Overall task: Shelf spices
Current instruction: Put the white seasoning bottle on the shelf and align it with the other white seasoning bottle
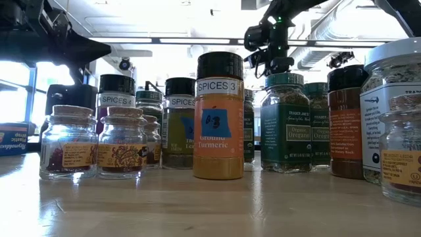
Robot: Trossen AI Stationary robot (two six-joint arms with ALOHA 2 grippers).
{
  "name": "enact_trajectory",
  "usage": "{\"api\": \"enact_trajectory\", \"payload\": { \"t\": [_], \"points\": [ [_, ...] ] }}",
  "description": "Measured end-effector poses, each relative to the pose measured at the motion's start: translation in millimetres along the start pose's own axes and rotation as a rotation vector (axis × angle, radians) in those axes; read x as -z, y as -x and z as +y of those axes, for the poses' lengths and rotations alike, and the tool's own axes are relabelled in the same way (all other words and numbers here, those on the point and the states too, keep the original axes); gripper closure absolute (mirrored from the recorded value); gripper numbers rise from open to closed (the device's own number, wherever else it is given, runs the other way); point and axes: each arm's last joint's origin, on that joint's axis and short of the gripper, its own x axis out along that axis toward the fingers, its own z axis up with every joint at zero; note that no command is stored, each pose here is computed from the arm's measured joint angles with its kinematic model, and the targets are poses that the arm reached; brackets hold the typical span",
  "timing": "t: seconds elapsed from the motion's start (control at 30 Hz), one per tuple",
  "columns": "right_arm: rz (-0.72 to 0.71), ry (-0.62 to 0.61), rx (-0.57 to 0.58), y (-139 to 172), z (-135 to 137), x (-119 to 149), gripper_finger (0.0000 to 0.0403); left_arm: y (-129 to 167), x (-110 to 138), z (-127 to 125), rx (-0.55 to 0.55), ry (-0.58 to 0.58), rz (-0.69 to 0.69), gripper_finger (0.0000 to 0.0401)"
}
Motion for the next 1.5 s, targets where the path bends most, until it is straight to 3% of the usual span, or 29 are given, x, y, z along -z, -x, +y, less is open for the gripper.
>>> {"api": "enact_trajectory", "payload": {
  "t": [0.17, 0.27, 0.57, 0.8, 1.0, 1.5],
  "points": [
    [-0.025, 0.019, -0.022, 17.4, 13.7, 3.5, 0.0146, 0.0, 0.1, 0.0, 0.0, 0.0, 0.001, 0.0401],
    [-0.085, 0.036, -0.12, 18.5, 20.2, 1.3, 0.0167, 0.0, 0.0, 0.0, 0.0, 0.0, 0.0, 0.0401],
    [-0.015, 0.052, -0.2, -7.3, 33.3, 0.6, 0.0307, 0.0, 0.0, 0.0, 0.0, 0.0, 0.0, 0.0401],
    [0.001, -0.008, -0.177, -27.0, 34.7, -0.1, 0.0378, 0.0, 0.0, 0.0, 0.0, 0.0, 0.0, 0.0401],
    [-0.035, -0.052, -0.152, -27.6, 32.3, -3.9, 0.0397, 0.0, 0.0, 0.0, 0.0, 0.0, 0.0, 0.0401],
    [-0.032, -0.146, -0.082, -28.9, 22.1, -1.6, 0.0398, 0.0, 0.0, 0.0, 0.0, 0.0, 0.0, 0.0401]
  ]
}}
